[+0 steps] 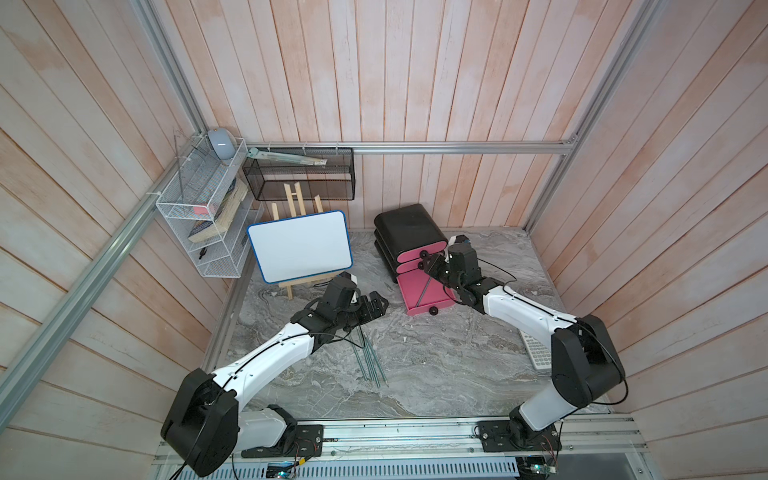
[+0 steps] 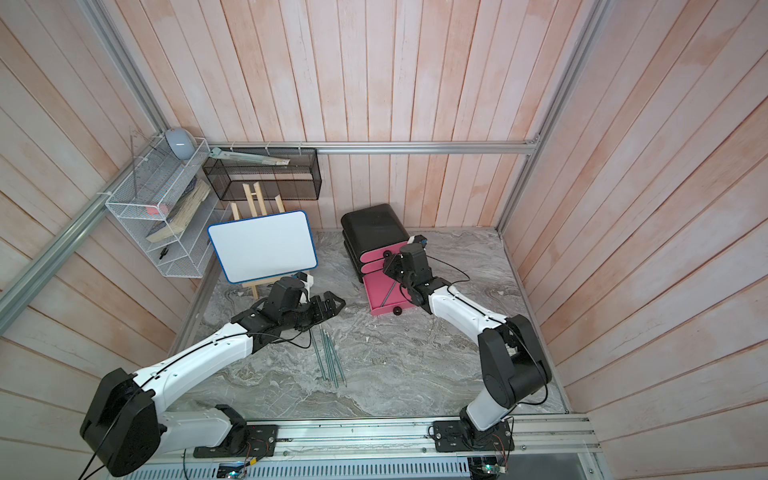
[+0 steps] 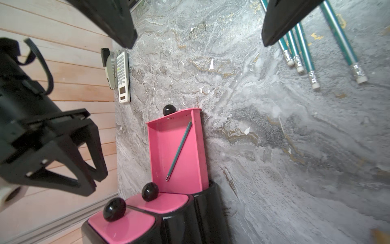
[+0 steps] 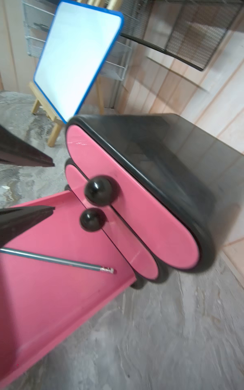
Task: Please place the pencils in the drawer according to their color
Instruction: Place the pencil in the drawer, then pick up the pencil from the center of the board.
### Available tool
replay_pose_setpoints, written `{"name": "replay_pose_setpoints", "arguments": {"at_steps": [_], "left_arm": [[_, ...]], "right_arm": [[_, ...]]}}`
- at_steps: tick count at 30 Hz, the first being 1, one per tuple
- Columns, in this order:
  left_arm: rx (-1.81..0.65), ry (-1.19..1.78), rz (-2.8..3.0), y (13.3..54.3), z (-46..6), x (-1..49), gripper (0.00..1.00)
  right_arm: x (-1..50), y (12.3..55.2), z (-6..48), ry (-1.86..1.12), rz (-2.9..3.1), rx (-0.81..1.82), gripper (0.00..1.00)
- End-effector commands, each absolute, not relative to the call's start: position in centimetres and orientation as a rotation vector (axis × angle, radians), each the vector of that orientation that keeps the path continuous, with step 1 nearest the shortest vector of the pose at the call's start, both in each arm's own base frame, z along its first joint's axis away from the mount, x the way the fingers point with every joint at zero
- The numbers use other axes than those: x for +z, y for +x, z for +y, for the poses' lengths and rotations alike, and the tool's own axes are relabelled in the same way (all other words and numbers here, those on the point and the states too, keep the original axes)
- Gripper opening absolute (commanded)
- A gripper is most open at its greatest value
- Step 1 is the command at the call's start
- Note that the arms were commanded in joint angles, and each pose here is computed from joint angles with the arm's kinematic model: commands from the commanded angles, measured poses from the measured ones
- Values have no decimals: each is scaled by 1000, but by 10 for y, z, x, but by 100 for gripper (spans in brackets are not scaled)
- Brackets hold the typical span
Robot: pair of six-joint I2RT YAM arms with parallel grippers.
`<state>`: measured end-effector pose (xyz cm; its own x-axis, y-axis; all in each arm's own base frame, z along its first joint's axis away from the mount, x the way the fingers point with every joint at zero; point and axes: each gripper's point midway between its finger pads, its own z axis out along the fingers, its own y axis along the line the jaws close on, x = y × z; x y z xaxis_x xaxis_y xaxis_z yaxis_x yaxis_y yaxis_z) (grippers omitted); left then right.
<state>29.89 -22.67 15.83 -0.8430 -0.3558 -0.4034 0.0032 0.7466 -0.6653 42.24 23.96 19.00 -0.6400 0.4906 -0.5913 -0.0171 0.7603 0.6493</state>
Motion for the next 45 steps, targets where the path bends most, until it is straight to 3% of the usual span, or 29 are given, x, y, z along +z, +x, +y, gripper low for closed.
{"name": "replay_pose_setpoints", "arguments": {"at_steps": [1, 9, 21, 32, 45], "left_arm": [[-860, -371, 2427, 296, -200, 149, 100], [-778, -449, 2438, 291, -157, 140, 100], [-771, -526, 2425, 293, -124, 137, 100], [-803, -534, 2407, 289, -122, 139, 100], [-837, -535, 2388, 288, -124, 139, 99]], "right_arm": [[165, 388, 264, 166, 2284, 753, 36], [142, 335, 338, -221, 2421, 726, 37], [79, 284, 403, -643, 2585, 594, 38], [36, 269, 409, -773, 2648, 410, 33], [26, 271, 410, -788, 2652, 380, 30]]}}
